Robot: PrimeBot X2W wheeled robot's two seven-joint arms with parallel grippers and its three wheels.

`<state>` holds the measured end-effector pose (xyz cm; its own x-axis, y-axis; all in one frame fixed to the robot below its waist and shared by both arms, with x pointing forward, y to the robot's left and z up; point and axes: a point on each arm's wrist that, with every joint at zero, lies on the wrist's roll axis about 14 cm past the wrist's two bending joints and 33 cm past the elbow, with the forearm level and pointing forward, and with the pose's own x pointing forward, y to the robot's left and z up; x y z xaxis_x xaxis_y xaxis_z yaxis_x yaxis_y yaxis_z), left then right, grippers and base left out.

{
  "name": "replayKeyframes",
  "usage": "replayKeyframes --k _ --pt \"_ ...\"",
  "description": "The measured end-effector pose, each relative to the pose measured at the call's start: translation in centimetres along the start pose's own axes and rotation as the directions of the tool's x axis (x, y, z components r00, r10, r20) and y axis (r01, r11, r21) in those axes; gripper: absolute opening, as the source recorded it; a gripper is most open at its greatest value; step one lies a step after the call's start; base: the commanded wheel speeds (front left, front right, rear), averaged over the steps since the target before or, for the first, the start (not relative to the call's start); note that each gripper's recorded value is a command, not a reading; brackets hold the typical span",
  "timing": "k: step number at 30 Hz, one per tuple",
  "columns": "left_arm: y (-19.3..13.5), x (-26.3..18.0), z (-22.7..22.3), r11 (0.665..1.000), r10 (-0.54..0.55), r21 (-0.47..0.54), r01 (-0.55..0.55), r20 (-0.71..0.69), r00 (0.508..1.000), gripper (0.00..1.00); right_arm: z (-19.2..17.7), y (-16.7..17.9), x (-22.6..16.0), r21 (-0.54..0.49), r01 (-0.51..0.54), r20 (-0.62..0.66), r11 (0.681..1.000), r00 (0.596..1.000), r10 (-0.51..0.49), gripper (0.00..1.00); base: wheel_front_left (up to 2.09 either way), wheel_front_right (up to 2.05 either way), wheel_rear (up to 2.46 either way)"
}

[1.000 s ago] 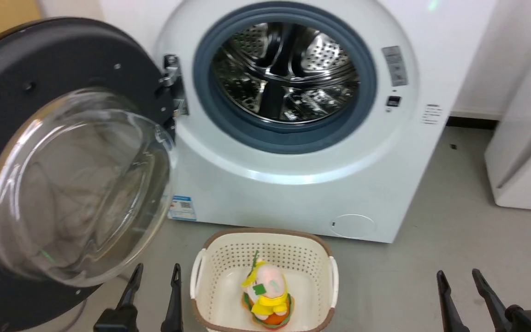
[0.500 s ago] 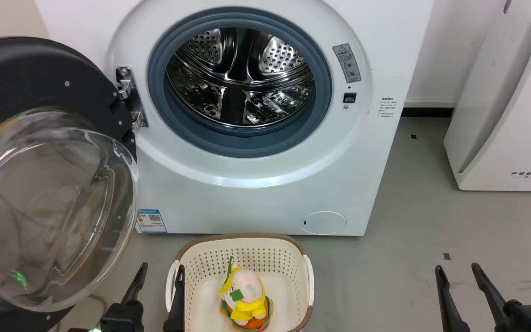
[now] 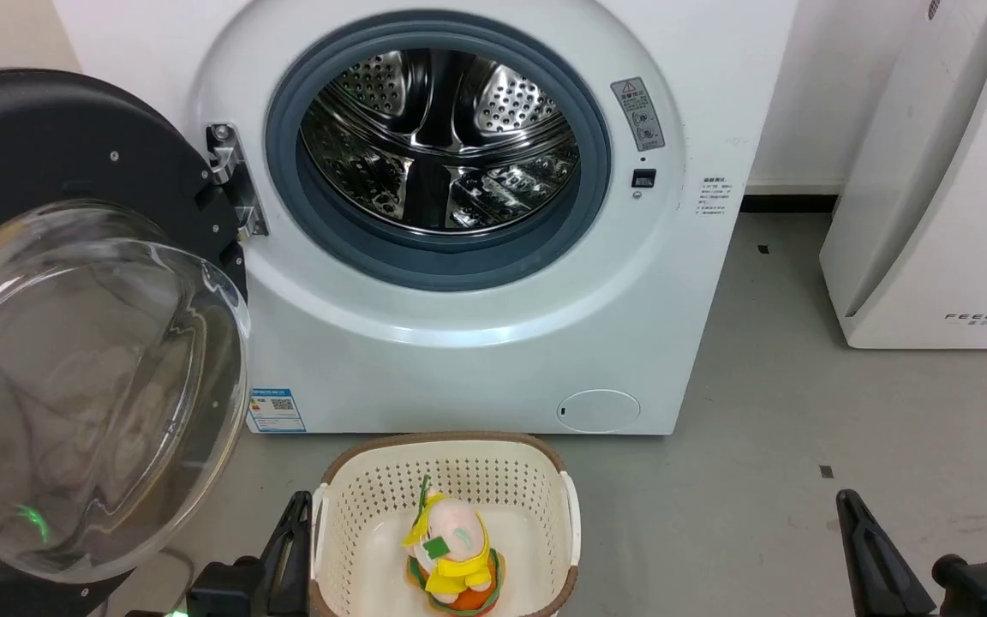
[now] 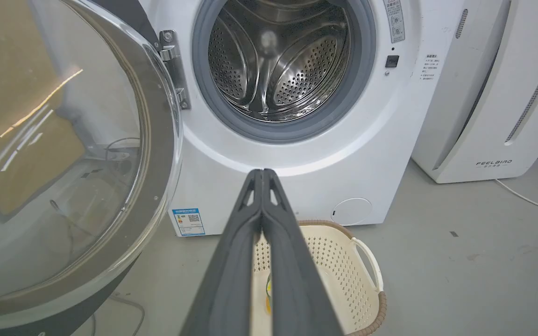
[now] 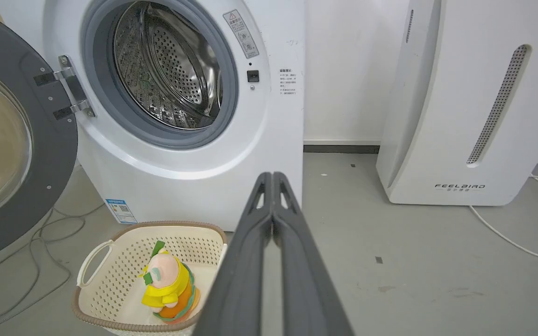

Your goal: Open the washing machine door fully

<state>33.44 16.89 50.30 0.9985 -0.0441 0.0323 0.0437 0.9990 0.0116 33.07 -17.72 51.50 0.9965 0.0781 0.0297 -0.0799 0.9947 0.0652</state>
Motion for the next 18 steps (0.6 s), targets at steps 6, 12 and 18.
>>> replayKeyframes --k 6,12,18 --pt "0.04 0.09 -0.08 1.0 0.001 0.0 -0.001 -0.008 1.0 0.0 -0.12 0.04 0.06 -0.005 -0.002 -0.007 1.0 1.0 0.002 0.0 0.0 0.0 0.0" --pt "0.1 0.21 -0.06 1.0 0.004 0.003 -0.004 -0.013 1.0 0.0 -0.12 0.13 0.26 -0.016 -0.005 -0.01 1.0 1.0 0.005 0.0 0.0 0.0 0.0" --pt "0.18 0.37 -0.02 1.0 0.005 0.001 -0.005 -0.017 1.0 0.0 -0.1 0.19 0.4 -0.018 -0.007 -0.011 1.0 1.0 0.007 0.0 0.0 0.0 0.0"
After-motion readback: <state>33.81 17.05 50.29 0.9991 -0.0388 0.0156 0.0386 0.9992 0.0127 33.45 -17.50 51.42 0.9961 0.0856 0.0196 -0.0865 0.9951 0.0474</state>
